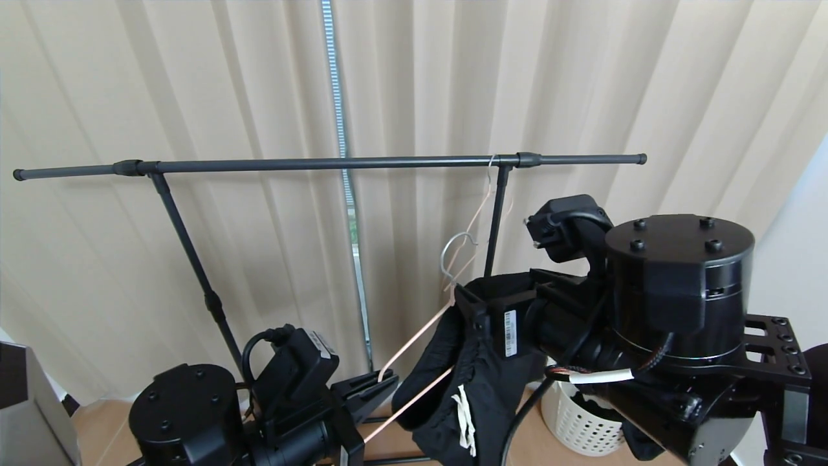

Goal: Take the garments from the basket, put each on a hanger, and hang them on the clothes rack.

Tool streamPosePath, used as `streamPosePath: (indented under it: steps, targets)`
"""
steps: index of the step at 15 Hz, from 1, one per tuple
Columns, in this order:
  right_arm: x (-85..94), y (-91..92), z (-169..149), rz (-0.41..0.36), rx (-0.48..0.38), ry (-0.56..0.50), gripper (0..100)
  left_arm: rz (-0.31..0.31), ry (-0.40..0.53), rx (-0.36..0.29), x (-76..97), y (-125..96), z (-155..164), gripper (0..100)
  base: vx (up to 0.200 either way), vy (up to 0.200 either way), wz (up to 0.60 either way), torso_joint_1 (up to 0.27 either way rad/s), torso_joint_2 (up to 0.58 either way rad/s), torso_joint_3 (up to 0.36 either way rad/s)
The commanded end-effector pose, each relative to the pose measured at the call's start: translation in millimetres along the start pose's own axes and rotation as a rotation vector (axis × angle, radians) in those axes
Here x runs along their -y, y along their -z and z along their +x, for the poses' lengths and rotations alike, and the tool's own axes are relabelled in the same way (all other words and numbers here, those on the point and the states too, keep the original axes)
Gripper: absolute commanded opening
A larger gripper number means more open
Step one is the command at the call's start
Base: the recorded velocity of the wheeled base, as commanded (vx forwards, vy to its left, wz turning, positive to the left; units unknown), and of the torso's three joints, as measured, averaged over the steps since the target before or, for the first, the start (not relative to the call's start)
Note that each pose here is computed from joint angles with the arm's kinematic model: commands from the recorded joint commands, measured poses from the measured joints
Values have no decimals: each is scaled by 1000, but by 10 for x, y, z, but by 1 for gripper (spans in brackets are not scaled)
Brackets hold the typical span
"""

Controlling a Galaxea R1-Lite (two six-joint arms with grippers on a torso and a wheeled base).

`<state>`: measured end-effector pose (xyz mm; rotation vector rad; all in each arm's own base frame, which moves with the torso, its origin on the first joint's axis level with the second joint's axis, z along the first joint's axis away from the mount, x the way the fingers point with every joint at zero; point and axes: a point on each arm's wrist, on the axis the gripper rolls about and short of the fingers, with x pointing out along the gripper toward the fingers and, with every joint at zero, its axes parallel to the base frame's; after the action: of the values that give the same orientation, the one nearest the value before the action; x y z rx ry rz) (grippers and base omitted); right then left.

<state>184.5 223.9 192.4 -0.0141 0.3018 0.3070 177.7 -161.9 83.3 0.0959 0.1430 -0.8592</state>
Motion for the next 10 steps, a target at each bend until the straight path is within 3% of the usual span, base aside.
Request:
streamPosePath:
  steps: [1,4,7,8,10]
  targets:
    - [152,-39,-134,-14,11,-34,100,-4,-6,0,-14,0,-4,0,0,0,0,0,0,0]
    - [380,-66,-368,-115,18,-173,100,-10,7,-3,-82,12,-23,0,0,0,0,0,0,0]
    - [555,-109,-368,-151,5,-249,100,-15,-2,-5,-134,19,-42,0,0,0,0,0,0,0]
    - [733,-137,-331,-248,-40,-294,100,-15,9,-1,-159,13,-56,0,0,0,0,0,0,0]
    - [981,-239,-270,-368,-85,-372,100,-14,44,3,-172,2,-133,0,0,0,0,0,0,0]
